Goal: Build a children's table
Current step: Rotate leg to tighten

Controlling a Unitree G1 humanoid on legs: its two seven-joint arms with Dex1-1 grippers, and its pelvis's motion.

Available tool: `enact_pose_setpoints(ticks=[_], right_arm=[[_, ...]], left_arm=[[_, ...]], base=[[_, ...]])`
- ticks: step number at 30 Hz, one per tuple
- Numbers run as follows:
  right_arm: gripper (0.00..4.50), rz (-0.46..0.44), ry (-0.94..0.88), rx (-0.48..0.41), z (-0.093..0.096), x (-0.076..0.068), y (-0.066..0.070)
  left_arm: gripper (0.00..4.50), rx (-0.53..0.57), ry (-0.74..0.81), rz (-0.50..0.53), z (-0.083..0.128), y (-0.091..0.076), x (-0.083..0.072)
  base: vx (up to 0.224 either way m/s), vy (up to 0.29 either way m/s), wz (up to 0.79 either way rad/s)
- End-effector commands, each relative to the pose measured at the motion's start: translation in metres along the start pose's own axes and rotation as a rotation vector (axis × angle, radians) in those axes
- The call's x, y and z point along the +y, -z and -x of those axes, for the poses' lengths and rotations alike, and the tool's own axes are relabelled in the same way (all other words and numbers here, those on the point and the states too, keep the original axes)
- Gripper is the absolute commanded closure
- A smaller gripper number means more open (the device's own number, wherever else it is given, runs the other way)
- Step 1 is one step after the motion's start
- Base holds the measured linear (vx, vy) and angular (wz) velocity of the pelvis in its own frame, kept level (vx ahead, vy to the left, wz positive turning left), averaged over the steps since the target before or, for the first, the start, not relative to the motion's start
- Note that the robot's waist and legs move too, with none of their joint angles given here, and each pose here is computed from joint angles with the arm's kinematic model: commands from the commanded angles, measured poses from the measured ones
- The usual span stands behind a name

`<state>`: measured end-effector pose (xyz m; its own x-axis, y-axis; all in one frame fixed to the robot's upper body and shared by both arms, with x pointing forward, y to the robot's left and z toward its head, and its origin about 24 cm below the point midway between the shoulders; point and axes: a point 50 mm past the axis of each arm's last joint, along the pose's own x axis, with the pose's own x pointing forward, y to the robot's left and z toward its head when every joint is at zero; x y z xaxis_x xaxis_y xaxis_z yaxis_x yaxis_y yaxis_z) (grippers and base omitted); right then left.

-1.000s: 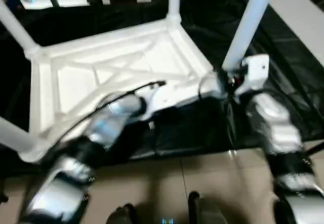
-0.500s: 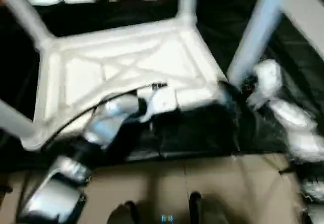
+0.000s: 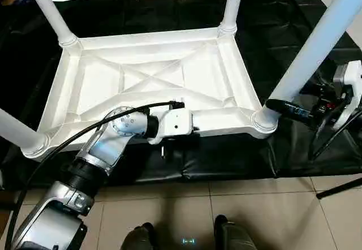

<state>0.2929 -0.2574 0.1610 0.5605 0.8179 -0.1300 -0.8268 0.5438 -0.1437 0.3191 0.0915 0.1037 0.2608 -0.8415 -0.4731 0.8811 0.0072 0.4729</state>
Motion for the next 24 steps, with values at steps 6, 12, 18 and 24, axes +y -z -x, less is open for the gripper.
enact_pose_setpoints(ticks=[6,12,18,24], right_arm=[[1.07,0.010,-0.040,0.103,-0.008,0.006,0.021],[1.44,0.020,0.056,0.018,-0.020,0.000,0.020],[1.96,0.022,0.069,0.044,-0.024,0.004,0.031],[2.46,-0.005,0.176,0.057,-0.034,0.006,0.043]], left_arm=[[4.50,-0.015,0.093,0.011,-0.008,0.002,-0.018],[4.50,-0.013,0.095,0.010,-0.007,0.003,-0.018],[4.50,-0.007,0.111,0.013,-0.007,0.003,-0.020],[4.50,0.018,0.096,0.037,-0.009,0.006,-0.020]], base=[[0.000,0.000,0.00],[0.000,0.000,0.00],[0.000,0.000,0.00],[0.000,0.000,0.00]])
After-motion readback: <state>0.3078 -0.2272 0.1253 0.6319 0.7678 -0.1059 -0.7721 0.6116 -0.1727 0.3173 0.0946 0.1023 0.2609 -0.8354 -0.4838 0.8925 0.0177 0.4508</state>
